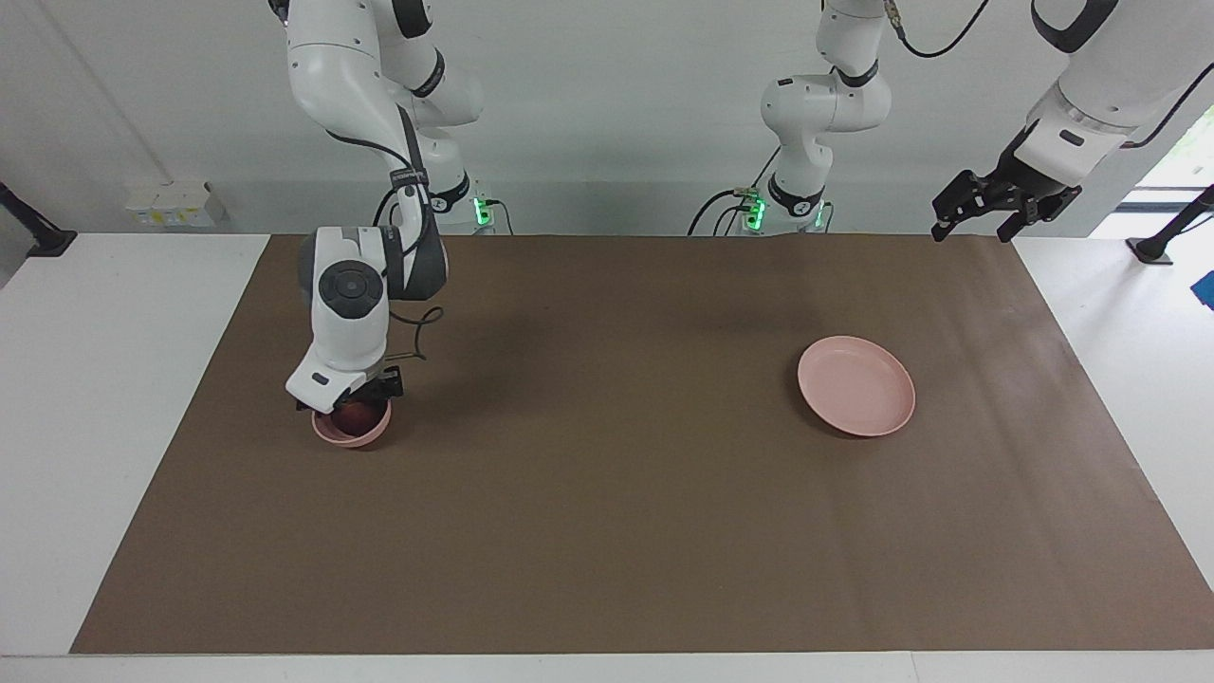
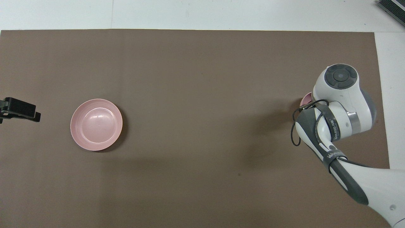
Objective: Move apple from plate to bowl
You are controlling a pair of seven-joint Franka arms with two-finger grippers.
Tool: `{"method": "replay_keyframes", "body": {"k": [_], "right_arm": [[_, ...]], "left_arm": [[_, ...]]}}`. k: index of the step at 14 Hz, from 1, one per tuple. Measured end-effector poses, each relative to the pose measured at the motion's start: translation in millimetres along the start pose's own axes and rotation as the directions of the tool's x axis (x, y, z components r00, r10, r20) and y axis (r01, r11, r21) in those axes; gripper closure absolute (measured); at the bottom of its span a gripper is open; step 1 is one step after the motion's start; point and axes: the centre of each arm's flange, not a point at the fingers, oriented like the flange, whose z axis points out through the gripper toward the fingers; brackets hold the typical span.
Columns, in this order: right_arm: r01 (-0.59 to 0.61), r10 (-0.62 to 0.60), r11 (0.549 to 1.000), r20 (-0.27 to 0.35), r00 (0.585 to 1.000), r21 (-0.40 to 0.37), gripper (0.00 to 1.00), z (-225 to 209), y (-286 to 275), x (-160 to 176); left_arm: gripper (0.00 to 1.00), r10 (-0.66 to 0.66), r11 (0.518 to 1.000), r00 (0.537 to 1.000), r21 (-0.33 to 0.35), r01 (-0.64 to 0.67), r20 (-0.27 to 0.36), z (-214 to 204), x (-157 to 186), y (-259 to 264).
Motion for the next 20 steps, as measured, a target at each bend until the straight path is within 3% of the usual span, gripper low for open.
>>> {"method": "replay_keyframes", "body": {"k": [3,8,14,20], "right_arm": [[-0.011,0.011,1.000,-0.014,1.000,0.006,0.00,-7.3,2.4,1.0],[-0.113,0.124,0.985,-0.082,0.989,0.127,0.00,-71.5,13.5,-11.5],[-0.202,0.233,0.937,-0.079,0.969,0.286,0.00,-177.1,36.6,-56.5],[-0.235,0.275,0.909,-0.074,0.958,0.344,0.00,-253.2,60.8,-114.7]], "left_arm": [[0.00,0.000,1.000,1.000,0.000,0.000,0.000,0.0,0.0,0.1],[0.00,0.000,1.000,1.000,0.000,0.000,0.001,0.1,-0.1,0.1],[0.00,0.000,1.000,1.000,0.000,0.000,0.002,0.1,-0.2,0.1],[0.00,0.000,1.000,1.000,0.000,0.000,0.002,0.1,-0.2,0.1]]}}
